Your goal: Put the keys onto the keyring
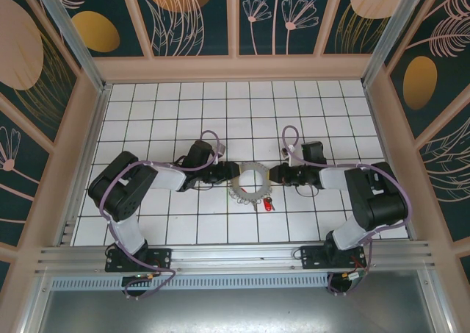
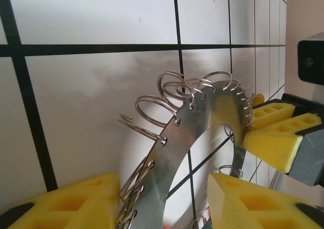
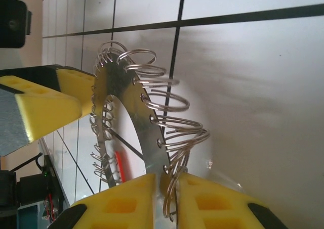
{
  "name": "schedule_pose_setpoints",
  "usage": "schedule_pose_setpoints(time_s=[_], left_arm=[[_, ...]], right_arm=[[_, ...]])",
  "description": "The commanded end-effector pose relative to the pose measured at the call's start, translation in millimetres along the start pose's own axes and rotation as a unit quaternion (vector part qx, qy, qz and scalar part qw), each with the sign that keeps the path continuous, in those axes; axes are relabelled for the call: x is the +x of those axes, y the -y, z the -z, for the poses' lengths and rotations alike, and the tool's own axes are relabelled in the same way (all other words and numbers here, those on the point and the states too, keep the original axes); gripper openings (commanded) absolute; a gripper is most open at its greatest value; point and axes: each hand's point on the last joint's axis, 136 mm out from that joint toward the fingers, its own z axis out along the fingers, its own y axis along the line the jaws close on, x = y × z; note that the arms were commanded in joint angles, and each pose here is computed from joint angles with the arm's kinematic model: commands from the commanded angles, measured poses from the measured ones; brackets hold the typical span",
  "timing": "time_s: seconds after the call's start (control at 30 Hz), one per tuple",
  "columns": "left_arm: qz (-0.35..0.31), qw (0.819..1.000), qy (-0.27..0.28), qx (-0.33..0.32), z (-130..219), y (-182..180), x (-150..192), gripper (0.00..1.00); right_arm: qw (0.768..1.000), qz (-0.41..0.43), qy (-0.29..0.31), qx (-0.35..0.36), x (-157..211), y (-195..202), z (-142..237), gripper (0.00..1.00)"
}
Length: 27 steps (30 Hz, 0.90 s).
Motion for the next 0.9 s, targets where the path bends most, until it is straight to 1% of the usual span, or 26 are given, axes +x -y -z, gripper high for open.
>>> schedule_pose_setpoints(time_s=[0.0,0.13,0.17,0.2,0.33,0.4,0.43,0.53,0.63,0.7,0.73,0.8,0.83,0.87], left_arm=[[-0.001,1.000,0.006,0.007,-7,0,-2,0.49],[-0.006,1.000,0.016,0.006,-5,3,-6,0.51],[-0.008,1.000,0.022,0.004,-3,4,-9,0.53],[-0.010,1.000,0.029,0.001,-1,5,-11,0.57],[-0.028,0.998,0.059,-0.011,10,12,-24,0.65],[-0.036,0.996,0.081,-0.026,17,12,-31,0.67],[-0.046,0.993,0.102,-0.023,27,22,-39,0.69],[-0.060,0.987,0.148,-0.035,47,30,-54,0.74],[-0.070,0.978,0.192,-0.048,68,33,-67,0.81],[-0.073,0.973,0.214,-0.047,80,35,-73,0.84],[-0.072,0.971,0.222,-0.043,86,36,-77,0.89],[-0.075,0.970,0.233,-0.016,95,44,-81,0.91],[-0.076,0.968,0.238,0.002,101,49,-84,0.98],[-0.075,0.967,0.244,0.014,105,52,-86,0.99]], right_arm=[[0.999,0.028,0.008,-0.032,-3,-14,5,0.16],[0.999,0.031,0.011,-0.035,-6,-17,8,0.09],[0.999,0.031,0.014,-0.034,-7,-18,9,0.08],[0.999,0.034,0.018,-0.036,-9,-20,11,0.06],[0.997,0.043,0.032,-0.051,-18,-33,20,0.01],[0.996,0.046,0.042,-0.058,-24,-40,26,0.00],[0.996,0.048,0.049,-0.062,-27,-43,30,0.00],[0.993,0.052,0.069,-0.078,-37,-54,41,0.00],[0.991,0.057,0.085,-0.092,-45,-65,50,0.00],[0.988,0.064,0.093,-0.106,-51,-74,56,0.00],[0.987,0.065,0.096,-0.111,-53,-78,58,0.00],[0.985,0.074,0.106,-0.118,-60,-87,64,0.00],[0.983,0.077,0.111,-0.121,-63,-91,67,0.00],[0.982,0.083,0.116,-0.124,-67,-96,70,0.00]])
